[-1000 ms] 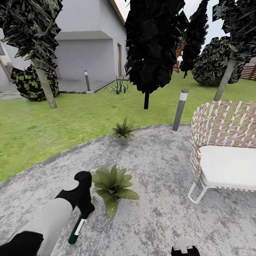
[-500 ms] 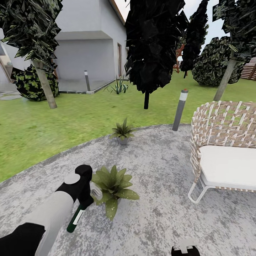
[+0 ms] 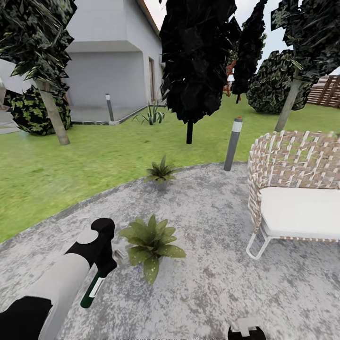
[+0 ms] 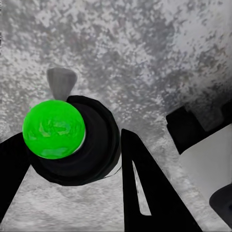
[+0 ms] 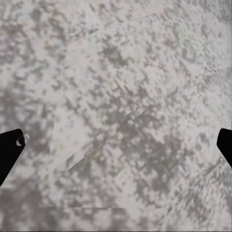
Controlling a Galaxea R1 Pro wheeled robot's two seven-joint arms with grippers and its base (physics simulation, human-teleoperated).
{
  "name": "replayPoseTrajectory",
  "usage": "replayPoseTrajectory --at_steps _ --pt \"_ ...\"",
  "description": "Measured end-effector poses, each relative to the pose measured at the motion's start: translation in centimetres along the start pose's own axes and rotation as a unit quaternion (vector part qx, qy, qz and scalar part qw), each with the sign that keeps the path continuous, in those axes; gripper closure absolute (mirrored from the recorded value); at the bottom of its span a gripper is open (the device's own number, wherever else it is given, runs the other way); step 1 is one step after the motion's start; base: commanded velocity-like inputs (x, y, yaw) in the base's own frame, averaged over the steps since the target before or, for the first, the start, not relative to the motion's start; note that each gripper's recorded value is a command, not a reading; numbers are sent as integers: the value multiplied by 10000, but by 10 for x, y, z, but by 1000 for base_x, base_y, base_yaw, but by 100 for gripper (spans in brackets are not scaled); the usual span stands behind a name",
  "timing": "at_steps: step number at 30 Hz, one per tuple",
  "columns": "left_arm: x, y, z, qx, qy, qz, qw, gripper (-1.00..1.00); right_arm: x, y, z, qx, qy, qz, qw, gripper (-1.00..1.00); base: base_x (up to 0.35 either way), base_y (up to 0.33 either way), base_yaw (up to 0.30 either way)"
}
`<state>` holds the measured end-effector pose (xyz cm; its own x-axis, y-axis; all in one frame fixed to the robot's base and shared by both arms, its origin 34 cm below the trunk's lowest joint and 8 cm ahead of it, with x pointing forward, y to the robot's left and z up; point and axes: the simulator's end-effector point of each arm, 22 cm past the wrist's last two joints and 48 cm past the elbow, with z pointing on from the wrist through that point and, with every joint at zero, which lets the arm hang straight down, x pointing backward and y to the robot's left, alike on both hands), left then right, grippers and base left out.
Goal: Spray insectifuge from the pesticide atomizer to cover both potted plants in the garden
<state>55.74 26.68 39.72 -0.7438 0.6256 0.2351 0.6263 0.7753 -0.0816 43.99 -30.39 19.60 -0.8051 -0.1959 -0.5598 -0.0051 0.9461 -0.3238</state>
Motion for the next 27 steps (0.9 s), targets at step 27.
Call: replayPoseTrajectory --at_steps 27 --pt "-5 -11 3 51 -1 82 10000 100 1 -10 2 66 5 -22 10000 -100 130 244 -122"
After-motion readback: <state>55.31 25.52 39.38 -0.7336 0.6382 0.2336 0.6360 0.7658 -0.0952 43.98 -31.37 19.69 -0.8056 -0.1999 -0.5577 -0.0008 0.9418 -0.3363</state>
